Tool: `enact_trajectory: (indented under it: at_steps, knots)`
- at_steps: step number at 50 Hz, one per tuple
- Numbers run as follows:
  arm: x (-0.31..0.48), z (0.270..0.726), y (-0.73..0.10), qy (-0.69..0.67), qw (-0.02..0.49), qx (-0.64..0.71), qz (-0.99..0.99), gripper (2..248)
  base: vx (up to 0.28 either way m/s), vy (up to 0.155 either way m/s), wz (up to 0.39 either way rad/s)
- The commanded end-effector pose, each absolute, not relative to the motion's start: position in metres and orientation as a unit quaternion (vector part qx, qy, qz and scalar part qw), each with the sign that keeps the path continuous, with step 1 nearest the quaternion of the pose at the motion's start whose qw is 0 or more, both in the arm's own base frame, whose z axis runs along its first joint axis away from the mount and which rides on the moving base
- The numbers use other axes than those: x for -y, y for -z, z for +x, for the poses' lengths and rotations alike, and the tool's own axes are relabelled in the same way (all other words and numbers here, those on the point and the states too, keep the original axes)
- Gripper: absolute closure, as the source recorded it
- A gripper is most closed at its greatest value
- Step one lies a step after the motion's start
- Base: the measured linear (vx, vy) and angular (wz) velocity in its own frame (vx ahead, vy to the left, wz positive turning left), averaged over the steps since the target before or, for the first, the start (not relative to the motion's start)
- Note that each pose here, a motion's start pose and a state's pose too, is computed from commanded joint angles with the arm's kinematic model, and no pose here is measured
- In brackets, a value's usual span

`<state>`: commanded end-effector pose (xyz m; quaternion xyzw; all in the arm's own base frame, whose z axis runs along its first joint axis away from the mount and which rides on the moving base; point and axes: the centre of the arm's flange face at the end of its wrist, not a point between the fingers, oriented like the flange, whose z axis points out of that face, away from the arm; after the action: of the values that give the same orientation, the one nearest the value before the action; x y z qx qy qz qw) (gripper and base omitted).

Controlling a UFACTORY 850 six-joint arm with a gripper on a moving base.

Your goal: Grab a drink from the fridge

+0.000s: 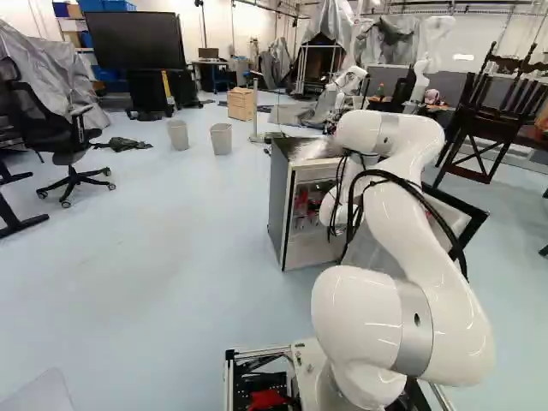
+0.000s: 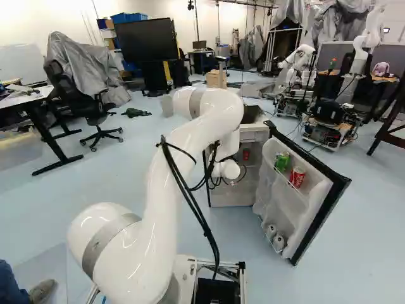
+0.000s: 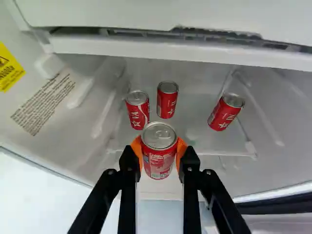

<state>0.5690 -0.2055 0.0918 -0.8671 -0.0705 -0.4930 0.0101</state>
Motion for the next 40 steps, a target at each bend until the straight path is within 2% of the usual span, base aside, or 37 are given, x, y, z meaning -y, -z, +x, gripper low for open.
enact_trajectory:
  at_steps: [40]
  knots:
    - [0.188, 0.491, -0.16, 0.474, 0.013, 0.053, -0.879, 160, 0.0, 0.0, 0.0]
